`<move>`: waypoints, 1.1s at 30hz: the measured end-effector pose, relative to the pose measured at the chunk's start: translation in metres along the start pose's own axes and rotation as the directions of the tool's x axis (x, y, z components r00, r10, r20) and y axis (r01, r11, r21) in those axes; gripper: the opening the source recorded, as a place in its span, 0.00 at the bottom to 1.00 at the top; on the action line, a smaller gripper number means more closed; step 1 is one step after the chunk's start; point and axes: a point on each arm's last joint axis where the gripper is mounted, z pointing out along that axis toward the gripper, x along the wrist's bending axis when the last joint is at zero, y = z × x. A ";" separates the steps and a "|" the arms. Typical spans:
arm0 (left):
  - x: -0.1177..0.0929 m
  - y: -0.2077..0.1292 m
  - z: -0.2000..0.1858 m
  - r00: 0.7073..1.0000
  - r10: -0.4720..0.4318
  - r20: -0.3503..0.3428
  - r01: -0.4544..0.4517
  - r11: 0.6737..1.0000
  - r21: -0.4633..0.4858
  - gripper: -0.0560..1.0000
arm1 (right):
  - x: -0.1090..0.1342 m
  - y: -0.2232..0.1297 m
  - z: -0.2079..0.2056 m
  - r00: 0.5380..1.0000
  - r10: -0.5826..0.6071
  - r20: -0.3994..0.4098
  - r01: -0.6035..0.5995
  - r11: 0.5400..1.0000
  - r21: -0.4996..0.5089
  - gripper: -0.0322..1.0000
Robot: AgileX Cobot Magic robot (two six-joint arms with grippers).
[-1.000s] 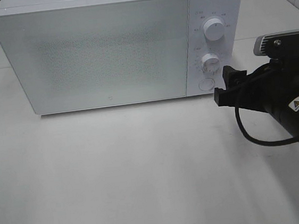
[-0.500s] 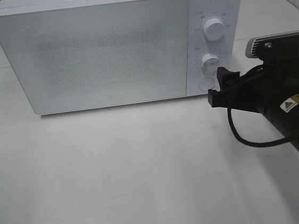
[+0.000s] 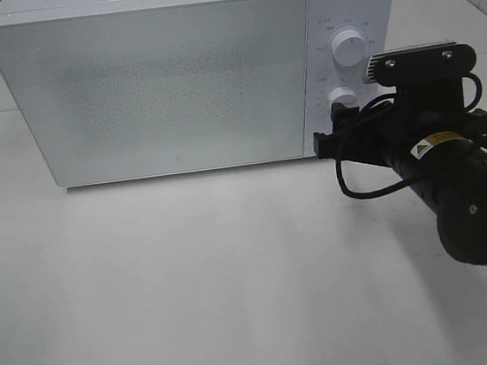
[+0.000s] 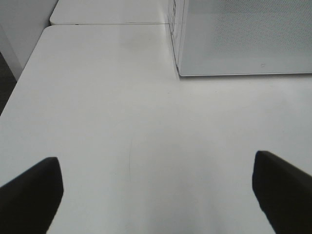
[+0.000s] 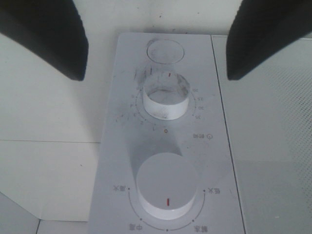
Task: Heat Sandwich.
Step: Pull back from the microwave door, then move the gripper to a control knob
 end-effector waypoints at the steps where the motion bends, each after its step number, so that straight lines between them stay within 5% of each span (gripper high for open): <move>1: 0.000 0.000 0.000 1.000 0.000 0.000 0.000 1.000 0.000 0.99 | 0.002 0.000 0.007 1.000 0.001 -0.003 -0.001 1.000 0.005 0.77; 29: 0.000 0.000 0.000 1.000 0.000 0.000 0.000 1.000 0.000 0.99 | 0.010 -0.006 0.066 1.000 0.001 -0.009 -0.001 0.999 0.042 0.76; 33: 0.000 0.000 0.000 1.000 0.000 0.000 0.000 1.000 0.000 0.99 | 0.010 -0.006 0.066 1.000 0.002 -0.009 -0.001 0.999 0.046 0.64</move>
